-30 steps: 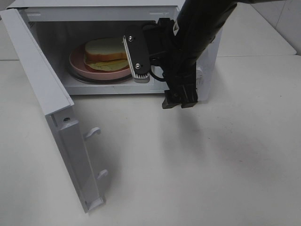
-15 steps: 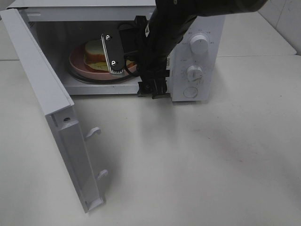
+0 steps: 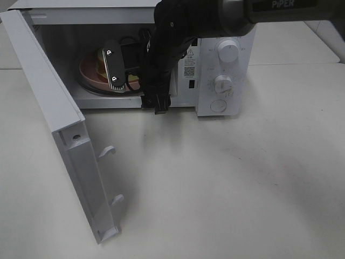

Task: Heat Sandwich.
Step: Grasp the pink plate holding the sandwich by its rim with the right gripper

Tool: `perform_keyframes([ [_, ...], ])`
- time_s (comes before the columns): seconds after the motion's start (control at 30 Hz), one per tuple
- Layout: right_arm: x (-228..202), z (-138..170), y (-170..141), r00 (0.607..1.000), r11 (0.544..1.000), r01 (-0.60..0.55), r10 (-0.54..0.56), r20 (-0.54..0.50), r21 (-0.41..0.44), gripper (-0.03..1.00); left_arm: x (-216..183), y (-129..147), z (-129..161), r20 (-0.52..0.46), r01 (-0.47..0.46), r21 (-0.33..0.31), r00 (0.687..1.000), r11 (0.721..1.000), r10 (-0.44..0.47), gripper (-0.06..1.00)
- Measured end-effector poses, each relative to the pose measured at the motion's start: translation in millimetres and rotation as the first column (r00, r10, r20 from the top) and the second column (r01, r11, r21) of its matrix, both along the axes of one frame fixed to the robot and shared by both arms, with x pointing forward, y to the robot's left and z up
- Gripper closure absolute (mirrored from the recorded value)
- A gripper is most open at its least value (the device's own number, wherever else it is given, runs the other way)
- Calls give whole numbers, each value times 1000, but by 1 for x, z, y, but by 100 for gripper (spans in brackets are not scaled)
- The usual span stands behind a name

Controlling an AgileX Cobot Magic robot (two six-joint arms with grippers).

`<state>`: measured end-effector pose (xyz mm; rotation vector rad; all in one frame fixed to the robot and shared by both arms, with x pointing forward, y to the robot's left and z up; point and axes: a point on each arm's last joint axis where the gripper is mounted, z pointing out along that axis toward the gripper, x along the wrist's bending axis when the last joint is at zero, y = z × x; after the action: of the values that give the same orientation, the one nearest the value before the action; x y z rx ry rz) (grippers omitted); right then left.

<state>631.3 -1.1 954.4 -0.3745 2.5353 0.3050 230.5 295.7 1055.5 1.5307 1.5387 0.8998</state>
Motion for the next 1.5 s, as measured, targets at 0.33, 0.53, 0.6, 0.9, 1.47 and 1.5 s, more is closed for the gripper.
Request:
perform_keyframes([
  [0.33, 24, -16, 18, 1000, 1000, 6, -6, 6, 3, 12, 0, 0, 0, 0, 0, 0, 1000, 1000, 0, -5],
  [0.53, 34, -26, 26, 1000, 1000, 13, -13, -4, 7, 13, 0, 0, 0, 0, 0, 0, 1000, 1000, 0, -5],
  [0.6, 38, -32, 30, 1000, 1000, 16, -16, -6, 17, 14, 0, 0, 0, 0, 0, 0, 1000, 1000, 0, -5],
  [0.9, 41, -48, 31, 999, 1000, 21, -21, -31, 2, 17, 0, 0, 0, 0, 0, 0, 1000, 1000, 0, -5],
  [1.47, 41, -31, 32, 999, 999, 44, -43, -14, 28, 82, 0, 0, 0, 0, 0, 0, 1000, 1000, 0, -5],
  [1.5, 42, -31, 32, 999, 999, 43, -42, -13, 27, 82, 0, 0, 0, 0, 0, 0, 1000, 1000, 0, -5],
])
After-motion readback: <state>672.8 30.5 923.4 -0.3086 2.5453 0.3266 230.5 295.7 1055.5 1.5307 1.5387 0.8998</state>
